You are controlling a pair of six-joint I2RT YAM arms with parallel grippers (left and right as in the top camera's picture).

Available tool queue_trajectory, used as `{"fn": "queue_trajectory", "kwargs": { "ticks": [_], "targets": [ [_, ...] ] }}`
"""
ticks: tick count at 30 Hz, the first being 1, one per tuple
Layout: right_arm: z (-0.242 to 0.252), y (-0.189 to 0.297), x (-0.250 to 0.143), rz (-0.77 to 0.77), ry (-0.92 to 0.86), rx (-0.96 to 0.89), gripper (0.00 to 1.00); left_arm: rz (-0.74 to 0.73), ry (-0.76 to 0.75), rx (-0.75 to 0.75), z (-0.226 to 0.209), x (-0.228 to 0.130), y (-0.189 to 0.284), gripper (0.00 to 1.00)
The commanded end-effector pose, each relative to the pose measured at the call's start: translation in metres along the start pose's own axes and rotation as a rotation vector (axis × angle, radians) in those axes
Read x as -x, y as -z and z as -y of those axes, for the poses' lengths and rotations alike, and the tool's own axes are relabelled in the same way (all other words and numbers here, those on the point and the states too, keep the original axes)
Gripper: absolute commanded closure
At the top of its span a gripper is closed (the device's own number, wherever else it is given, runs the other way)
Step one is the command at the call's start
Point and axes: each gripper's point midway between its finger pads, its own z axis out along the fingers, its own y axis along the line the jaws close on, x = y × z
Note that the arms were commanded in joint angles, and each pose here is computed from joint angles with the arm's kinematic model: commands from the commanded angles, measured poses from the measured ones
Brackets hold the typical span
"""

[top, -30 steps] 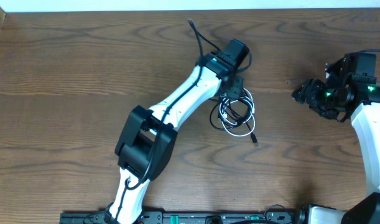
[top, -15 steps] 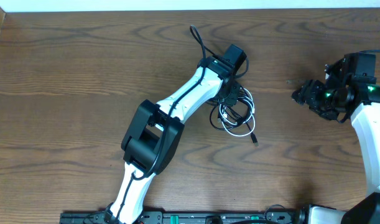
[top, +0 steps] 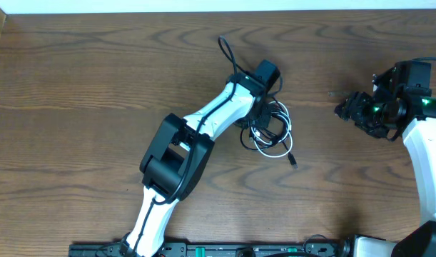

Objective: Untangle cables

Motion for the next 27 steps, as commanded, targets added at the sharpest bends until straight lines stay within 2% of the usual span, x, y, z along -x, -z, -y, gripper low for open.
{"fn": "queue_trajectory", "kwargs": {
  "ticks": [1,3,4,10,14,19,27],
  "targets": [
    [0.000,0.004,0.003,0.013,0.014,-0.002,0.36,-0.038,-0.017,0.003,-0.002,-0.012,-0.014,0.67],
    [-0.001,0.004,0.003,0.013,0.014,-0.002,0.36,-0.026,-0.017,-0.001,-0.001,-0.008,-0.014,0.89],
    [0.000,0.004,0.003,0.012,0.013,-0.002,0.36,-0.018,-0.018,-0.004,-0.001,-0.006,-0.014,0.93],
    [-0.015,0.004,0.003,0.008,0.080,0.074,0.37,0.060,-0.019,-0.085,0.013,0.014,0.022,0.93],
    [-0.033,0.006,0.004,0.007,0.112,0.170,0.39,0.122,-0.014,-0.246,0.030,0.025,0.072,0.93],
    [-0.050,0.007,0.000,-0.004,0.143,0.245,0.43,0.127,-0.034,-0.497,0.050,0.023,0.125,0.93],
    [-0.078,-0.003,-0.016,-0.041,0.229,0.275,0.45,0.098,-0.012,-0.738,0.053,0.023,0.160,0.93]
  ]
}}
